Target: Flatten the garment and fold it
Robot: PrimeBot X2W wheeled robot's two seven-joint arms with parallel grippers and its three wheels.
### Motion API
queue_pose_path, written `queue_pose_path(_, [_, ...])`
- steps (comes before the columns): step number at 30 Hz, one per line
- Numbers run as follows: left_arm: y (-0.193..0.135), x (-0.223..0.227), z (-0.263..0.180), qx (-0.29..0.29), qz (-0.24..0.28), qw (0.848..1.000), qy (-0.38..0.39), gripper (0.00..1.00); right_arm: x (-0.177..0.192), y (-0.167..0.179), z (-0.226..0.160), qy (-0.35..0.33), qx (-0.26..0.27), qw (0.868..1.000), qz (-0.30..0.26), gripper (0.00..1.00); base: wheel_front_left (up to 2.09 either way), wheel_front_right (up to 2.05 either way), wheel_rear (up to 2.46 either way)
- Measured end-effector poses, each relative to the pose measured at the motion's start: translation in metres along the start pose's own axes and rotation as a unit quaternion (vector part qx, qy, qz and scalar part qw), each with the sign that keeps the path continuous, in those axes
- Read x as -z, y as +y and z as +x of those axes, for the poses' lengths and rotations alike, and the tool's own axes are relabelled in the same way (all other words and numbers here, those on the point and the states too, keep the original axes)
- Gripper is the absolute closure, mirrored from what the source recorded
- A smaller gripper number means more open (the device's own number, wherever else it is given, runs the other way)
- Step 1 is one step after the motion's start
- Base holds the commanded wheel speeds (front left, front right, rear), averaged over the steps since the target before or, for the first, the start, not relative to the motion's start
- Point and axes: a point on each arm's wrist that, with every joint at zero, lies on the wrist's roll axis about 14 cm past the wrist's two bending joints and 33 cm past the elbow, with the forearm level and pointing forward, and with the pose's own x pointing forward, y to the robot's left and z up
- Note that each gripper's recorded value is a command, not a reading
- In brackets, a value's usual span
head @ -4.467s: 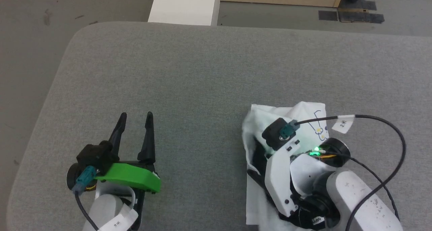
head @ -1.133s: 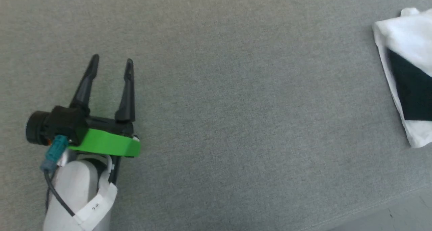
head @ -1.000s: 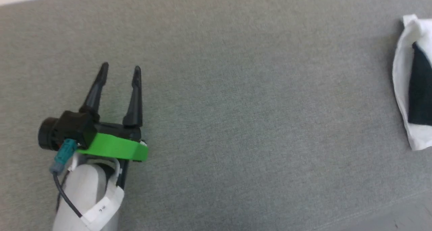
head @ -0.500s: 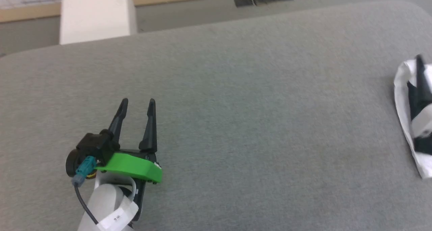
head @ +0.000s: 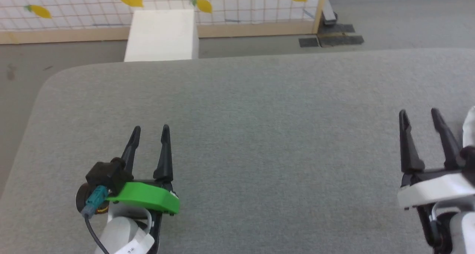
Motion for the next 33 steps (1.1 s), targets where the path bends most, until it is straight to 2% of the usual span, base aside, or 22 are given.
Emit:
queue_pose_path(10, [0.014, -0.009, -0.022, -0.027, 0.006, 1.000, -0.007, 0.00, 0.025, 0.025, -0.022, 0.029, -0.014, 0.999, 0.013, 0.00, 0.00, 0.00, 0.00])
queue_pose_path(24, [0.017, 0.002, -0.030, -0.040, 0.005, 0.999, 0.010, 0.00, 0.035, 0.032, -0.027, 0.044, -0.014, 0.999, 0.017, 0.00, 0.00, 0.00, 0.00])
queue_pose_path(25, [0.017, 0.002, -0.030, -0.041, 0.004, 0.999, 0.011, 1.00, 0.035, 0.032, -0.027, 0.044, -0.014, 0.999, 0.017, 1.00, 0.00, 0.00, 0.00])
queue_pose_path(33, [0.017, 0.002, -0.030, -0.041, 0.005, 0.999, 0.011, 1.00, 0.035, 0.031, -0.028, 0.045, -0.013, 0.999, 0.017, 1.00, 0.00, 0.00, 0.00])
